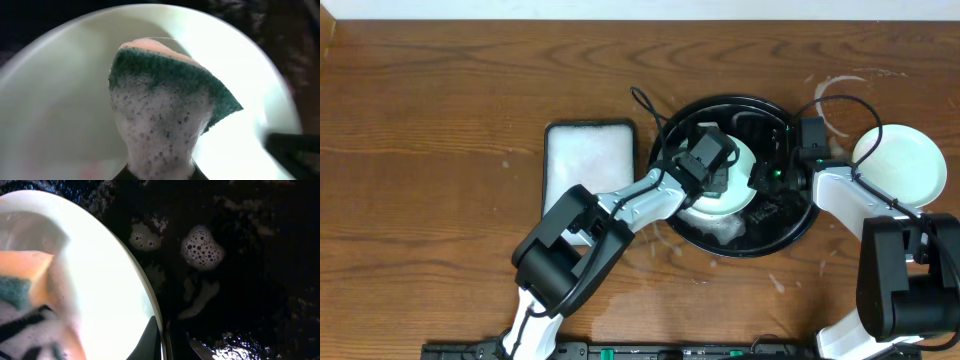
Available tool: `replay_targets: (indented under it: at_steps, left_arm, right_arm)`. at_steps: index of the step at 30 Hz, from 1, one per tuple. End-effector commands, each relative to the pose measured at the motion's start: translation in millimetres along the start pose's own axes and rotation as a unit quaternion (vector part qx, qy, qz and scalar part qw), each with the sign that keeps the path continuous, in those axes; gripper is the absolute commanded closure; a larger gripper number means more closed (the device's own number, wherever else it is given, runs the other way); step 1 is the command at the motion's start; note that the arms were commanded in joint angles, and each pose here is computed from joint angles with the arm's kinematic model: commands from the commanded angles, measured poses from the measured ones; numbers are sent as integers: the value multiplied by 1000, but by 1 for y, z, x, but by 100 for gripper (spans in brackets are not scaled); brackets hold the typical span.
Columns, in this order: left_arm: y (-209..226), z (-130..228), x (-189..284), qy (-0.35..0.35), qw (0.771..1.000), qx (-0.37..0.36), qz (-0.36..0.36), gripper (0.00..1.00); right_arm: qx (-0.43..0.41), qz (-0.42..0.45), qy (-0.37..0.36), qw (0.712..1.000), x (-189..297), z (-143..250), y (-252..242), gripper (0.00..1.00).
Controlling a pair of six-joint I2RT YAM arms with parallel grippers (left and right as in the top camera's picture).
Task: Clean dirty plates on tray and stack at the side
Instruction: 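Scrub the pale green plate with the sponge while right gripper holds it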
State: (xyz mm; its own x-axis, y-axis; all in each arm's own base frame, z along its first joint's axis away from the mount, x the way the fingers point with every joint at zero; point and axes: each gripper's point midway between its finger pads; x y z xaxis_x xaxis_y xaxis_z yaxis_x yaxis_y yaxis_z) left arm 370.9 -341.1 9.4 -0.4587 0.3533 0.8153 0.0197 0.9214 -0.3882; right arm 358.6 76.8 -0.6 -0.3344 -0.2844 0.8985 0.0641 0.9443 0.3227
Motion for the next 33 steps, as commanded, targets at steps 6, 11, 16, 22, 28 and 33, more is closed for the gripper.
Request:
replay_targets:
  at_steps: [6,11,16,22,28,33]
  left_arm:
    - [69,-24,5,-17,991,-71,-109,92]
    - [42,-60,33,-76,993,-60,-65,93]
    - [5,-79,55,-116,993,-9,4,92]
    - [-14,-63,35,-95,991,81,49,93]
    - [-17,-50,0,-95,989,90,61,92]
    - [7,-43,-19,-83,994,68,28,92]
  right_arm:
    - [-16,4,75,997,-23,46,-8,99]
    - [-16,4,75,997,-23,46,-8,99]
    - [-16,4,75,997,-23,46,-8,99]
    - [-16,4,75,997,-23,46,-8,99]
    - [-16,4,75,997,-23,46,-8,99]
    - [-17,4,78,997,-23,47,-8,99]
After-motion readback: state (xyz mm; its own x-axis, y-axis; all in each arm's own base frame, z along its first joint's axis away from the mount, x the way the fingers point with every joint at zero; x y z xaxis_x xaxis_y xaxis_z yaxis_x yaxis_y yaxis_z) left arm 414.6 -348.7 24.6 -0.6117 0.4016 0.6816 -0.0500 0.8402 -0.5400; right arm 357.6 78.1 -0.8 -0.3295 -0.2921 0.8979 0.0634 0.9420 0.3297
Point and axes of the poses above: each gripper's point midway between its finger pads, its own x axis back along the fingers, its own y axis along the line the jaws close on, z = x × y, and after that the axes turned 9 degrees about x, right-handed
